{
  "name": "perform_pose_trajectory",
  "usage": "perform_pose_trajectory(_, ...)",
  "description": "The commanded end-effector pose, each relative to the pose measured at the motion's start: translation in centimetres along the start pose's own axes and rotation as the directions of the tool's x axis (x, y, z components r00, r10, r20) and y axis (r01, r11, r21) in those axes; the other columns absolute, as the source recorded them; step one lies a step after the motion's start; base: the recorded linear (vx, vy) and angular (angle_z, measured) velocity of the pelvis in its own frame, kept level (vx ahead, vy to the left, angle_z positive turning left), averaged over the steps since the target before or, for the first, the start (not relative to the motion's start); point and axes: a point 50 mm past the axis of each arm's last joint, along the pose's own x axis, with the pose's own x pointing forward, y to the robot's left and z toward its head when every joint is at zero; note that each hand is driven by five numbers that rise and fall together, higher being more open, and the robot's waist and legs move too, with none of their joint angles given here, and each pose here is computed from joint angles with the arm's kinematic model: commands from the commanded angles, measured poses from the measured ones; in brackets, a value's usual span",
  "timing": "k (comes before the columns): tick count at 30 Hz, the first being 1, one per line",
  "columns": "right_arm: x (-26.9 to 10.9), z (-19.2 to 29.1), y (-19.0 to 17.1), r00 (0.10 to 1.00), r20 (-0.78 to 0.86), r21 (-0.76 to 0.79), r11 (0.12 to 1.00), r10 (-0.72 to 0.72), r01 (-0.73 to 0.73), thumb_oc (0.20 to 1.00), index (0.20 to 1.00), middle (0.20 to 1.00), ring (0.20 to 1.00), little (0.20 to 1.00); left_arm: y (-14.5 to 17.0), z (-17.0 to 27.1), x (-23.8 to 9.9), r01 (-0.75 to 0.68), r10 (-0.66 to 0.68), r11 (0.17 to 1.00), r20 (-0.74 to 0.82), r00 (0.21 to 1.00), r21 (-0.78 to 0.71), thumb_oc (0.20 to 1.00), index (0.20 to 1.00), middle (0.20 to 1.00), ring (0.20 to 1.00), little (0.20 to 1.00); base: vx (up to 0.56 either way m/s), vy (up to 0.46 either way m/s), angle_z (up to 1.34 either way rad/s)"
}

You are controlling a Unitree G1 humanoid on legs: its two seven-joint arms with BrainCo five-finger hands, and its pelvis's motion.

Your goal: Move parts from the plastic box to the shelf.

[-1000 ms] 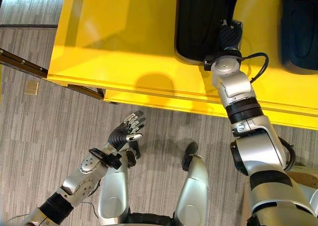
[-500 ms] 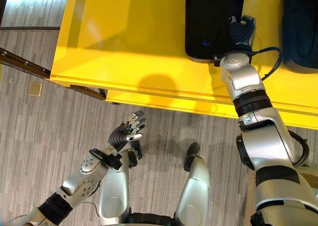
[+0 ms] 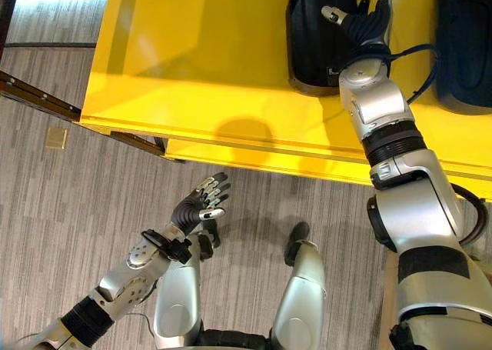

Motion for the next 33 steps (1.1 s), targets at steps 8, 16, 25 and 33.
perform_pose_trajectory(8,-0.4,0.0,0.1,0.992,-0.089,0.355,0.933,0.091,-0.054,1.0,1.0,1.0,1.0,1.0,-2.3,1.2,-0.2,0.108,-0.107,0.994,0.091,0.99,-0.002,1.0,1.0,1.0,1.0,1.0,0.0,0.0,0.0)
perform_pose_trajectory(16,-4.1,-5.3,2.4,0.952,-0.215,0.493,0.866,0.216,-0.085,1.0,1.0,1.0,1.0,1.0,-1.2,1.1,-0.3,0.03,-0.027,0.999,0.109,0.994,-0.024,1.0,1.0,1.0,1.0,1.0,0.02,0.001,-0.06)
perform_pose_trajectory(25,-9.7,-9.1,6.0,0.878,-0.262,0.533,0.818,0.4,-0.214,1.0,1.0,1.0,1.0,1.0,-0.6,0.3,-0.5,-0.028,0.034,0.998,0.115,0.993,-0.055,1.0,1.0,1.0,1.0,1.0,0.03,-0.022,-0.09)
perform_pose_trajectory(33,-10.5,-9.6,6.8,0.855,-0.265,0.529,0.809,0.445,-0.257,1.0,1.0,1.0,1.0,1.0,-0.4,0.0,-0.6,-0.031,0.037,0.998,0.108,0.994,-0.056,1.0,1.0,1.0,1.0,1.0,0.01,-0.007,0.0)
